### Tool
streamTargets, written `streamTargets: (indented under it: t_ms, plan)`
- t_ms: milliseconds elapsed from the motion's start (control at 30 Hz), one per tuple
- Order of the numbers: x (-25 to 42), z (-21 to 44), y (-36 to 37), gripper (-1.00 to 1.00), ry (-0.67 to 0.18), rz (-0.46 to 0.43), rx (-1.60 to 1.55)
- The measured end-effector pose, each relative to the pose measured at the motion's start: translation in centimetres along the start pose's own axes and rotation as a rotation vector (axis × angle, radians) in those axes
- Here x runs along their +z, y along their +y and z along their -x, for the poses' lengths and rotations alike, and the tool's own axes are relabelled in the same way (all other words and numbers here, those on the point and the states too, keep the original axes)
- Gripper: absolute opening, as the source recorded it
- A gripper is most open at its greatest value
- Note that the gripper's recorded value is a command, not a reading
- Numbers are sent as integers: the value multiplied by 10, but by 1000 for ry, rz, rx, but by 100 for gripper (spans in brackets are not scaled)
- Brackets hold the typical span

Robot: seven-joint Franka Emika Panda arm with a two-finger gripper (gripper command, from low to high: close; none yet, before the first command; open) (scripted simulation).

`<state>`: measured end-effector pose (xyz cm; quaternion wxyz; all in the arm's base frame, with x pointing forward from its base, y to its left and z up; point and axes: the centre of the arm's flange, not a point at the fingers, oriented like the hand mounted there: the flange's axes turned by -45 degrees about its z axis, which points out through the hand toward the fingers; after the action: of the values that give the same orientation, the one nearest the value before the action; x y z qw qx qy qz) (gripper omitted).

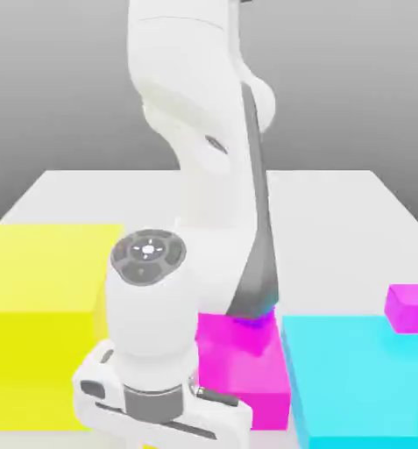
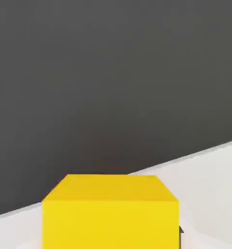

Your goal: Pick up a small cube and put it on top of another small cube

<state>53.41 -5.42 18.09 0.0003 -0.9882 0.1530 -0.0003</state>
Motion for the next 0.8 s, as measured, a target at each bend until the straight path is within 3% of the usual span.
streamTargets:
  t_ms: [400, 800]
  plan:
    - [-98, 106, -54, -100, -5, -21, -176]
    - [-138, 227, -57, -100, -3, -7, -327]
